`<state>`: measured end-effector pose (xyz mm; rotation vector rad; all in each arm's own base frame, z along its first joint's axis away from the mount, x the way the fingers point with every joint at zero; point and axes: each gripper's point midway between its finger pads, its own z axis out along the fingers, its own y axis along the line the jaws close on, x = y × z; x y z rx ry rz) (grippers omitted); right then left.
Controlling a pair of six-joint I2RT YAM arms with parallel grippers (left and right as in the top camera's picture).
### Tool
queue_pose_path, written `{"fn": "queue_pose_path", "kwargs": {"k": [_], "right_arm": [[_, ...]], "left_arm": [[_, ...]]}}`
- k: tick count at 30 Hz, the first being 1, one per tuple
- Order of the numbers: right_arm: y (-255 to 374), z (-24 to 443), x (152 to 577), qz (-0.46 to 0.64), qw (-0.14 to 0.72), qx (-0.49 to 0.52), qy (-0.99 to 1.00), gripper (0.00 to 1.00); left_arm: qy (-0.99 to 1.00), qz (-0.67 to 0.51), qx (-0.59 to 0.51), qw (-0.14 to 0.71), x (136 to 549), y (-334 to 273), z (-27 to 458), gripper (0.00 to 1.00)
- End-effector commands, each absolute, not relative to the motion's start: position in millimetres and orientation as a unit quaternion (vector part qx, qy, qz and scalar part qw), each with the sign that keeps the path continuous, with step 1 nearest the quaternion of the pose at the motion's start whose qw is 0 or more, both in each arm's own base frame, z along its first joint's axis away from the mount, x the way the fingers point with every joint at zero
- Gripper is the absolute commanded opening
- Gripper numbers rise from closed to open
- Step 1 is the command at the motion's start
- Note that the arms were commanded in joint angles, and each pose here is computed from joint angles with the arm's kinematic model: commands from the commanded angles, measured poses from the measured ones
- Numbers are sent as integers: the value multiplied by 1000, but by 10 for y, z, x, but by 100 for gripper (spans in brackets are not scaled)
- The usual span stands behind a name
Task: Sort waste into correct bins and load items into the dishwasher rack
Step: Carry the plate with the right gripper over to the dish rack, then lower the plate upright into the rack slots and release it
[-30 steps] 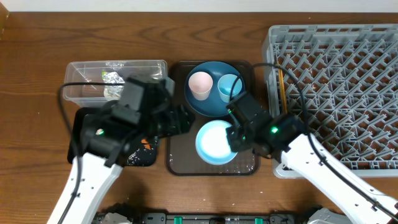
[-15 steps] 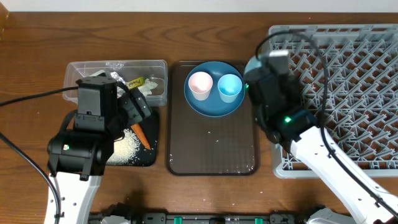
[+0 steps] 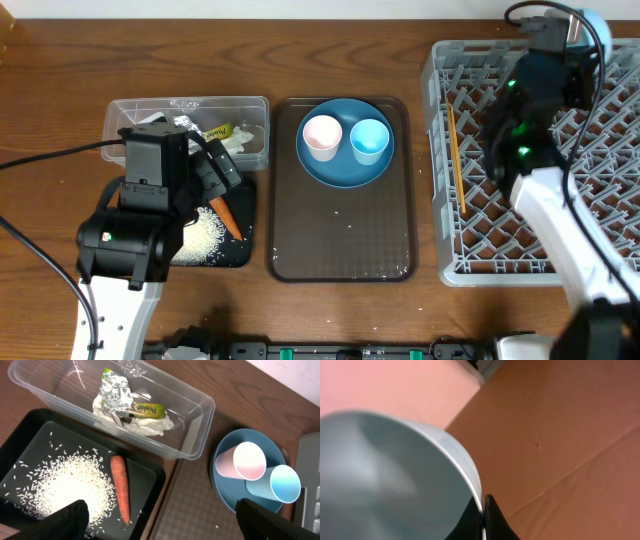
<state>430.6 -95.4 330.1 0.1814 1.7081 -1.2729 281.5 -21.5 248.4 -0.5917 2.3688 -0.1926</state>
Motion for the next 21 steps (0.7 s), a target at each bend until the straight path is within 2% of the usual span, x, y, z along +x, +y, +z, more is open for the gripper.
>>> {"fn": "queue_pose_path", "kwargs": {"k": [1,2,8,15,21], "right_arm": [[-1187,3057,4540,-571,422,-4,704,1],[-1255,3020,4587,-578,422,0,698,1],[-1445,2817,4822,-613,429,-4,664,1],[-1389,2085,5145,-596,405,-80,689,1],[-1316,1750,5215,-590,384,-105,703,1]], "left_arm": [[907,-68,-231,347,2823,-179,2536,97],[907,-68,-231,347,2823,-179,2536,100],[907,-68,-231,347,2823,-179,2536,99],[907,-68,-231,347,2823,-179,2536,99],[907,-68,-231,347,2823,-179,2536,99]]}}
